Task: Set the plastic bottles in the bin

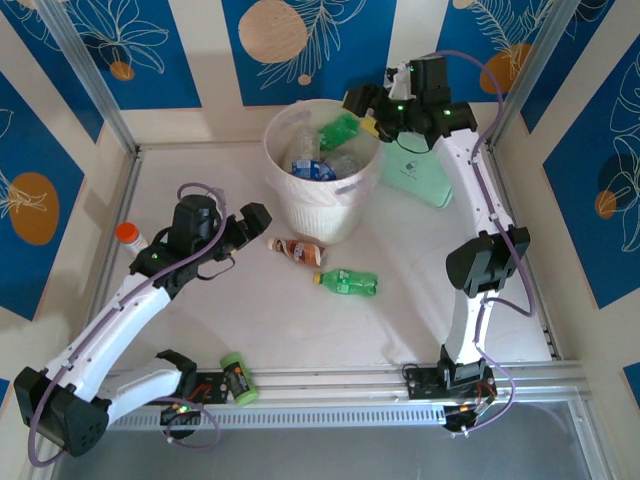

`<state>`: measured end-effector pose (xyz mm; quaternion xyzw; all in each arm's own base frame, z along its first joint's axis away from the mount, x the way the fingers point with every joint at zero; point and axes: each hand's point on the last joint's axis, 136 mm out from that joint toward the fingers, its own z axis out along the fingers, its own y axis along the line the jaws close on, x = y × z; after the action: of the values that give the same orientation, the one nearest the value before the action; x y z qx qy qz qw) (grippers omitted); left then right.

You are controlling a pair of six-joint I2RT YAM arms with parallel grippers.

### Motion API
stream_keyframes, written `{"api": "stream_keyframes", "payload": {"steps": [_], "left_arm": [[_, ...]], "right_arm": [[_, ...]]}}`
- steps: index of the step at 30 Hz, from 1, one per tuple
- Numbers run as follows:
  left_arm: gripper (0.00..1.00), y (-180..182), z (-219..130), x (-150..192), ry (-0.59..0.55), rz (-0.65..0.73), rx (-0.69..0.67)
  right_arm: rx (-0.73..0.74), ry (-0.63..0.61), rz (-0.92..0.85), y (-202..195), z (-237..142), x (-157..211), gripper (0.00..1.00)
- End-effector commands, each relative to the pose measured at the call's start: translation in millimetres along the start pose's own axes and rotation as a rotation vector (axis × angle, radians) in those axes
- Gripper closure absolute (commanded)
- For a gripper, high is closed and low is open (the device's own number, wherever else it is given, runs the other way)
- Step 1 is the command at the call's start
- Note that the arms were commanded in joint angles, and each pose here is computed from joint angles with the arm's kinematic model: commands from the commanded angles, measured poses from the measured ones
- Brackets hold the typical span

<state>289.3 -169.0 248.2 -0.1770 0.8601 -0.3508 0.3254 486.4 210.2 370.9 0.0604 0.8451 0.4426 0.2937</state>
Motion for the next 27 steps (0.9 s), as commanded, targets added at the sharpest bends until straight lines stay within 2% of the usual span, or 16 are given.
{"api": "stream_keyframes", "payload": {"steps": [1,6,9,15,18,23,27], "left_arm": [[0.03,4.8,1.8,-0.4,-0.006,-0.013,-0.007],[0.1,12.9,10.4,2.9,-0.001,-0.065,-0.023],[0.14,21.0,21.2,8.0,-0.002,-0.16,-0.015],[0.23,40.6,47.7,17.5,-0.011,-0.385,-0.003],[0.29,49.9,59.2,17.5,-0.017,-0.435,-0.045],[0.38,74.9,79.9,18.5,-0.023,-0.483,-0.198],[0.4,88.8,100.9,20.8,-0.007,-0.517,-0.296]], "right_arm": [[0.01,-0.036,-0.028,10.1,-21.4,-8.3,0.17],[0.033,-0.059,-0.064,19.1,-40.3,-2.0,0.18],[0.035,-0.067,-0.112,30.7,-54.6,13.0,0.19],[-0.006,-0.038,-0.201,48.5,-84.6,75.4,0.19],[-0.026,-0.027,-0.22,48.6,-102.0,110.7,0.19],[-0.001,0.001,-0.205,29.5,-121.9,162.1,0.2],[0.035,0.028,-0.163,7.5,-128.8,189.2,0.2]]}}
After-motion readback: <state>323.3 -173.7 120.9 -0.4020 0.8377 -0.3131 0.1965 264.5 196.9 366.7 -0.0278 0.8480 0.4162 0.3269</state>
